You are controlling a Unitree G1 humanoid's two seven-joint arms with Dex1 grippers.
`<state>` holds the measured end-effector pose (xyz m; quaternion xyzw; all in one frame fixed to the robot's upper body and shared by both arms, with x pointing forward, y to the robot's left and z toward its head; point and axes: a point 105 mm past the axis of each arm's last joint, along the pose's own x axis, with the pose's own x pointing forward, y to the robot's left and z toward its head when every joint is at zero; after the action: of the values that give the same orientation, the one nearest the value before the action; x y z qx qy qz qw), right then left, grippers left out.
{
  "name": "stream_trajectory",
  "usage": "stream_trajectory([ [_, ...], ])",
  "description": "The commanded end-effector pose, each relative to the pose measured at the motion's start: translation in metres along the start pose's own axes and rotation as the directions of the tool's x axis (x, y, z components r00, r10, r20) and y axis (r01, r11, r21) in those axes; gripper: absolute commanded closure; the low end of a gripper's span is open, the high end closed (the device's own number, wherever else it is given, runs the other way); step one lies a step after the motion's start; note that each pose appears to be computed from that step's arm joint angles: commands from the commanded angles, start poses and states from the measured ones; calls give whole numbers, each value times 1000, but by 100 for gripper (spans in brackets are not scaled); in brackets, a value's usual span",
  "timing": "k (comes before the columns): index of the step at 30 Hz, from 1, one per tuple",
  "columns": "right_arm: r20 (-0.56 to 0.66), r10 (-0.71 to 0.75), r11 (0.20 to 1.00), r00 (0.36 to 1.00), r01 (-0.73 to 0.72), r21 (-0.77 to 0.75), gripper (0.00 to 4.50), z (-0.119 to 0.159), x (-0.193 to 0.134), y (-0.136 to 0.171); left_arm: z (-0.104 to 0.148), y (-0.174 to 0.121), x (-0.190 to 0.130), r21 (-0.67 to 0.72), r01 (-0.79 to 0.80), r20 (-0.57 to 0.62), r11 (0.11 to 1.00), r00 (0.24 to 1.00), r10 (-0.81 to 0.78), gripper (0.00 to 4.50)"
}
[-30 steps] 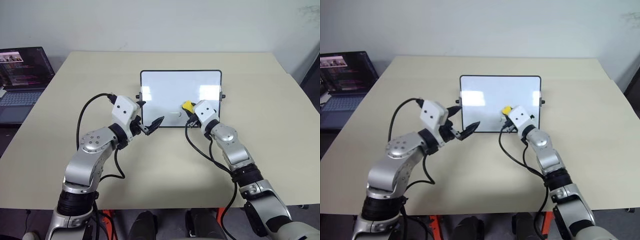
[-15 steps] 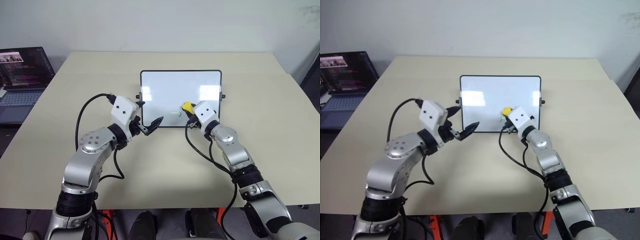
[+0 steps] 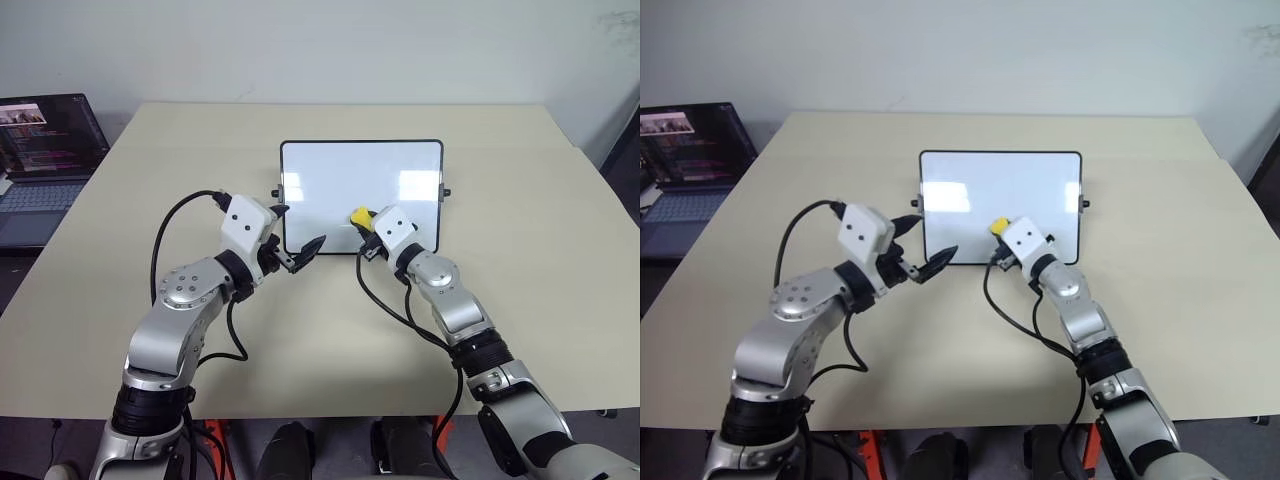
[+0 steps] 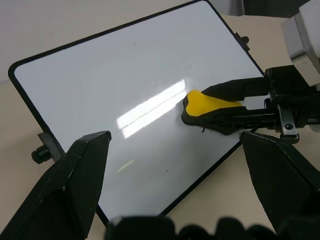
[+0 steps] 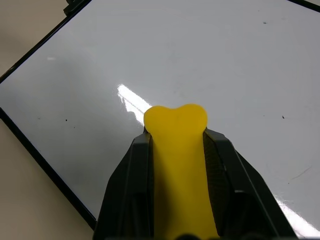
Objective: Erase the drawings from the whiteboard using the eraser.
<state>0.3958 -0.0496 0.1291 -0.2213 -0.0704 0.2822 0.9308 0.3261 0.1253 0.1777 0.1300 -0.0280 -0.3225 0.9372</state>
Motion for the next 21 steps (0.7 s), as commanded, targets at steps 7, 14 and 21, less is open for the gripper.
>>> stream_trajectory([
  [7,-30,26,999,999,-27,-37,340,-7,-7,-2,13,3,-1,28,-17,50,999,999,15,0],
  [14,-69,34,997,997,-38,-60,340,-18,-19,-5,16,2,1,30,-13,58,999,998,11,0],
  [21,-80,37,997,996,-42,-61,340,-22,-24,-7,16,3,1,31,-10,58,999,998,8,0],
])
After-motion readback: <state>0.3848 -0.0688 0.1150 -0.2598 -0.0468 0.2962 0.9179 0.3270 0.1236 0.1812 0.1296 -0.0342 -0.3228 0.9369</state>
